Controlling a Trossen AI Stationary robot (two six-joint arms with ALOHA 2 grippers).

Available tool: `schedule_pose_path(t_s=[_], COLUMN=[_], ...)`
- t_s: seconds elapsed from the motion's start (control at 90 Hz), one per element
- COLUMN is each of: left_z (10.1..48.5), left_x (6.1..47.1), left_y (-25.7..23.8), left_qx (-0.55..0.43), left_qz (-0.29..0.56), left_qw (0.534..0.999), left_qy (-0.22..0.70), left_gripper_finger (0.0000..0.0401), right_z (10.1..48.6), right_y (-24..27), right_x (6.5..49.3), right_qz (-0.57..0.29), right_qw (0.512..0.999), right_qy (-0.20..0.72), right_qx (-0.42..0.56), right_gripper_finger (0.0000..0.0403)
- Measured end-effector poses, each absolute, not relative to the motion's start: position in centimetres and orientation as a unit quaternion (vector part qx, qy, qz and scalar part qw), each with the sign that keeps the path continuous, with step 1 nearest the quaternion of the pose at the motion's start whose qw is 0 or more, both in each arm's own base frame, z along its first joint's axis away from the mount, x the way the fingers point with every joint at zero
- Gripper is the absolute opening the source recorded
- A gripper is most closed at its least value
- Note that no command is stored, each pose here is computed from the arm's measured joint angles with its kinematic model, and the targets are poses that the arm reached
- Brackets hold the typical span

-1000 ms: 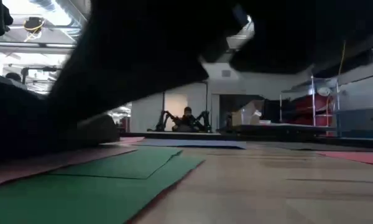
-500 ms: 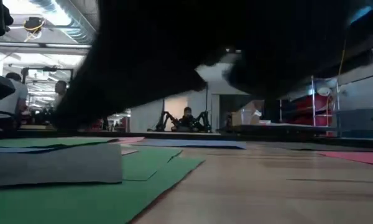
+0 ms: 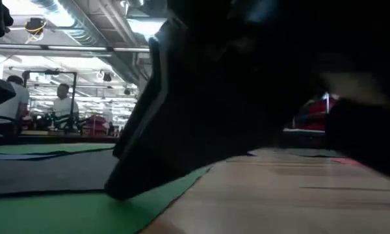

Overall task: Organize paper
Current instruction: Stack the black paper on top of the other black papers on the table

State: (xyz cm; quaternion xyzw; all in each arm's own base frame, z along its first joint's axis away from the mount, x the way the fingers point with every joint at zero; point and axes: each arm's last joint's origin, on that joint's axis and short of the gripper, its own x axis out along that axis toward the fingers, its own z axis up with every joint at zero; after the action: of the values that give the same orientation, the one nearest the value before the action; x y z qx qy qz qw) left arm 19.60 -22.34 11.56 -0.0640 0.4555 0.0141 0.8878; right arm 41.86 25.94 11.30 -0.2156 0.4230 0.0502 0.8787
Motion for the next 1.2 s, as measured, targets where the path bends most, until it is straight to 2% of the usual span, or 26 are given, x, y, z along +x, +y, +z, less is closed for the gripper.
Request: schedule_pose_path(t_s=[1.2], left_z=[11.57], left_x=[19.55], left_y=[-22.41], left_qx=[-0.066], left_qz=[0.014], left_qw=[0.888], left_qy=[0.455], left_gripper_finger=[0.0000], right_z=[11.64], right_y=[25.51], right_x=[42.86], right_qz=[-0.025], right_qw=[0.907], right_qy=[0.370], right_qx=[-0.197], right_gripper_finger=[0.0160])
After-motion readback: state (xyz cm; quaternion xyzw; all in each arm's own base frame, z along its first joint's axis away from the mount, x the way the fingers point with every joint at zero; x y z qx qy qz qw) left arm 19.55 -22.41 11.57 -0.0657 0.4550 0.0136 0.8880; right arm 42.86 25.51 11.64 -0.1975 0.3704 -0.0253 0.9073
